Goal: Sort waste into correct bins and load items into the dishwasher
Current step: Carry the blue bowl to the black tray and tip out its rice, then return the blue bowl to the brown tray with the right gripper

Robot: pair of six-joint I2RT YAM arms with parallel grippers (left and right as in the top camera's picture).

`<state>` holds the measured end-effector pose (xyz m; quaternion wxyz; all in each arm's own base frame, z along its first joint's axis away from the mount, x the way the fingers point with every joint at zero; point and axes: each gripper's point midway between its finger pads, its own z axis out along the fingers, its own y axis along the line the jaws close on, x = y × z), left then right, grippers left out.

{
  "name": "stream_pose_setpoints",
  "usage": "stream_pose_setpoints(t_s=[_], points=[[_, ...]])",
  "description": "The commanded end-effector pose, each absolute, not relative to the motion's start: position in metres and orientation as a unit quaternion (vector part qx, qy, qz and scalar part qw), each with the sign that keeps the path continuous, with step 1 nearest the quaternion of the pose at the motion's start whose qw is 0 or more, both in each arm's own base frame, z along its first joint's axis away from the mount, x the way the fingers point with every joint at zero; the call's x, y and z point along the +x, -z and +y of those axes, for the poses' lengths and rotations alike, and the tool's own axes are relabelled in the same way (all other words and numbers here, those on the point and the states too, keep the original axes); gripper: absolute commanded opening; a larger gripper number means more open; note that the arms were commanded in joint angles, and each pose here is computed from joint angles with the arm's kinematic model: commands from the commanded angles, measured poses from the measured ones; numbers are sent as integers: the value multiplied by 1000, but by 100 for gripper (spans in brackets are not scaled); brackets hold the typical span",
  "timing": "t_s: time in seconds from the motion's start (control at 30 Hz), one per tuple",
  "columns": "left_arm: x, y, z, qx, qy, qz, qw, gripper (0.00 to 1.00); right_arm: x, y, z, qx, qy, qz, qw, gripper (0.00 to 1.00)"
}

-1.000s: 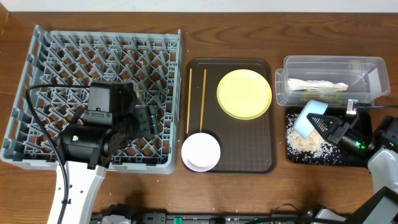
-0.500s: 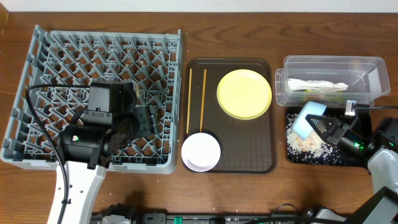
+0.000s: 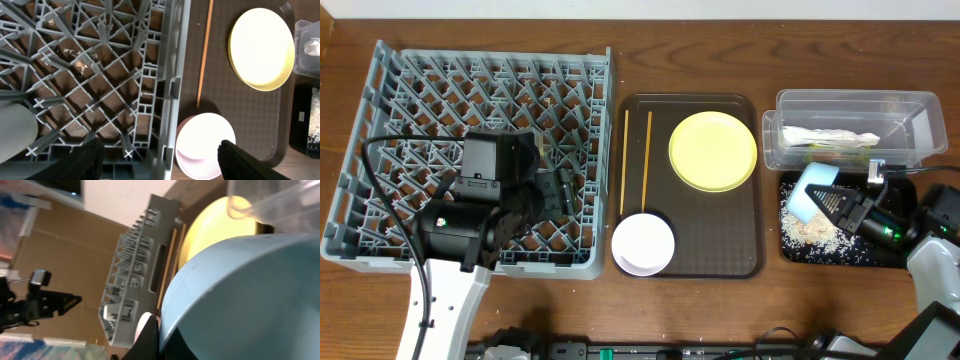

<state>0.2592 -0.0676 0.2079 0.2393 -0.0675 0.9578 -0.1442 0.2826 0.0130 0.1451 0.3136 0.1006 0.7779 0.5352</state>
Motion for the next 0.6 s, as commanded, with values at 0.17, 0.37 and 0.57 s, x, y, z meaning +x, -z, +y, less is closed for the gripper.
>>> stream_pose_setpoints(t_s=[0.17, 0.37, 0.57], points=[[265, -216, -65, -73, 141, 954, 254, 75, 279, -144, 41, 77, -461, 845, 260, 1], [270, -219, -65, -71, 144, 950, 267, 76, 270, -159, 95, -35, -333, 920, 204, 1], [273, -222, -66, -68, 145, 948, 275, 76, 249, -128, 133, -67, -180, 970, 152, 1]])
